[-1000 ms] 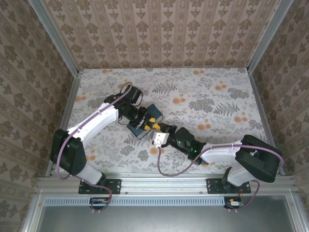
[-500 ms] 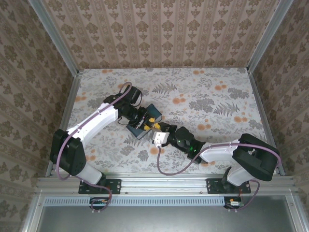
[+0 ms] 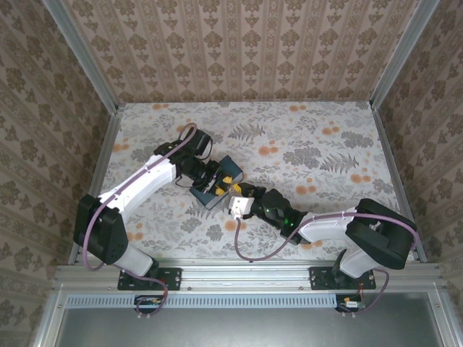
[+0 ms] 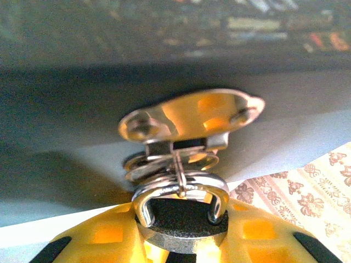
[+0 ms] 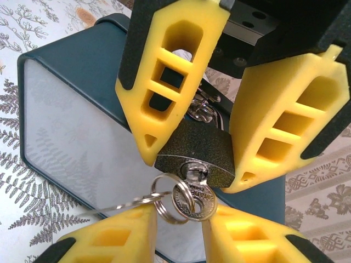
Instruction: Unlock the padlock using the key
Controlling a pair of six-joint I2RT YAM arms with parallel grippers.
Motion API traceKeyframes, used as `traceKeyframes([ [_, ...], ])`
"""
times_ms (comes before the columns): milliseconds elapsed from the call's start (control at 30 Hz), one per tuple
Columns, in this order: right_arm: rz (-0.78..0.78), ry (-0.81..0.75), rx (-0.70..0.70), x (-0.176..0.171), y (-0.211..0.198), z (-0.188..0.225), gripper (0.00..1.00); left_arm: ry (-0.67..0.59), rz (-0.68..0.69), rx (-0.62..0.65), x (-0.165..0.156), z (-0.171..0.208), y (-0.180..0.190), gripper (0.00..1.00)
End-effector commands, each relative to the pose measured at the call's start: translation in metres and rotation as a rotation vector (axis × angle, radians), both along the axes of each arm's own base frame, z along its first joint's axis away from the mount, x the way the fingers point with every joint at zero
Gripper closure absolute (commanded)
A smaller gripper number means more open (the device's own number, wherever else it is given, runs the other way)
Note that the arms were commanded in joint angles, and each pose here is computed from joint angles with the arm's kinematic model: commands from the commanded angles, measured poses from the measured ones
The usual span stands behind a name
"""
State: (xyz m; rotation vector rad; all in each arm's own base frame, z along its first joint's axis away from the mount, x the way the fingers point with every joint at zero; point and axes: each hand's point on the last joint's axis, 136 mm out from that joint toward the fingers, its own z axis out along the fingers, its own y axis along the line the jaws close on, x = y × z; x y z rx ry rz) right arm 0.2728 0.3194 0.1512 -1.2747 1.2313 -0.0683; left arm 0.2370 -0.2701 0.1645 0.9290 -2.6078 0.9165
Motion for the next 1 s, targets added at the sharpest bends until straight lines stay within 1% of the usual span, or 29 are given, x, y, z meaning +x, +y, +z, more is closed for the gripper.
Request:
traceKeyframes([
  [0,0.000,-0.034,0.029,0.000,0.001,0.019,0.70,-0.033,0.001,-0.058,0.000,0.020,-0.003,0.84],
  [300,0.008,-0.066,0.063,0.001,0.005,0.038,0.73,-0.033,0.001,-0.058,-0.001,0.020,-0.002,0.85],
  [967,0.044,-0.069,0.060,-0.003,0.014,0.044,0.78,-0.032,-0.001,-0.064,-0.003,0.020,-0.004,0.85],
])
